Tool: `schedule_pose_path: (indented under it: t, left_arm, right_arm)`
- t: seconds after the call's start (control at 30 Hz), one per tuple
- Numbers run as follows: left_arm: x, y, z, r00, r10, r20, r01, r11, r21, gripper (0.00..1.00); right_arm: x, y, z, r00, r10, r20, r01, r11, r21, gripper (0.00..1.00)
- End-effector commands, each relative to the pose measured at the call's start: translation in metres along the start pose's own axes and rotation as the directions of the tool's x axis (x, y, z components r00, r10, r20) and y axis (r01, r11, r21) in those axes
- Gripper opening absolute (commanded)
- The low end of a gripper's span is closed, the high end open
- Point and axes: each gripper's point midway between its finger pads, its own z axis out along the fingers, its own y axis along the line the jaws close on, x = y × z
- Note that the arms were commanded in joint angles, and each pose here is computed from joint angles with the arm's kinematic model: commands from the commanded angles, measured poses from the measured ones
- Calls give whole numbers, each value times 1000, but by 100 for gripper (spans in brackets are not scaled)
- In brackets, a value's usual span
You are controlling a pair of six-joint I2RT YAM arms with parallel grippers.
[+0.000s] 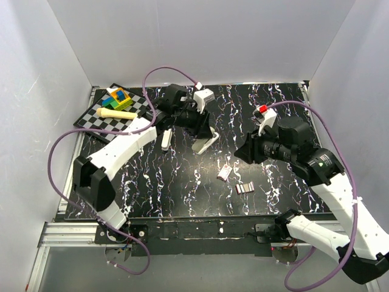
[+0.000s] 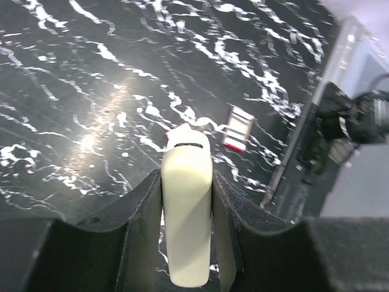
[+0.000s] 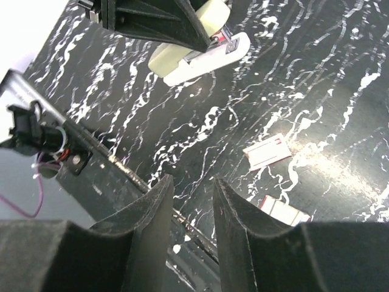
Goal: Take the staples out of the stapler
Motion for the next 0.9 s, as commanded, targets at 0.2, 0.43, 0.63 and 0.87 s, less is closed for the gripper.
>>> schedule_pose_path:
  t: [0.2, 0.43, 0.63, 0.87]
  left_arm:
    - [-16, -107, -85, 970, 84, 228, -153, 939, 307, 0]
    - [1, -138, -113, 959, 88, 268, -193, 898, 396, 0]
    - [19, -150, -123, 960, 81, 269, -199, 872, 447, 0]
    - [26, -161, -133, 954, 95, 284, -229, 845, 484, 0]
  right_arm:
    - [-6, 64, -42, 982, -189, -10, 177, 935, -307, 41]
    - [-15, 91, -50, 958, -286, 15, 266, 868, -420, 45]
    - [-22, 114, -51, 938, -347, 15, 308, 809, -500, 51]
    - [-24, 133, -39, 906, -424, 10, 362, 760, -540, 52]
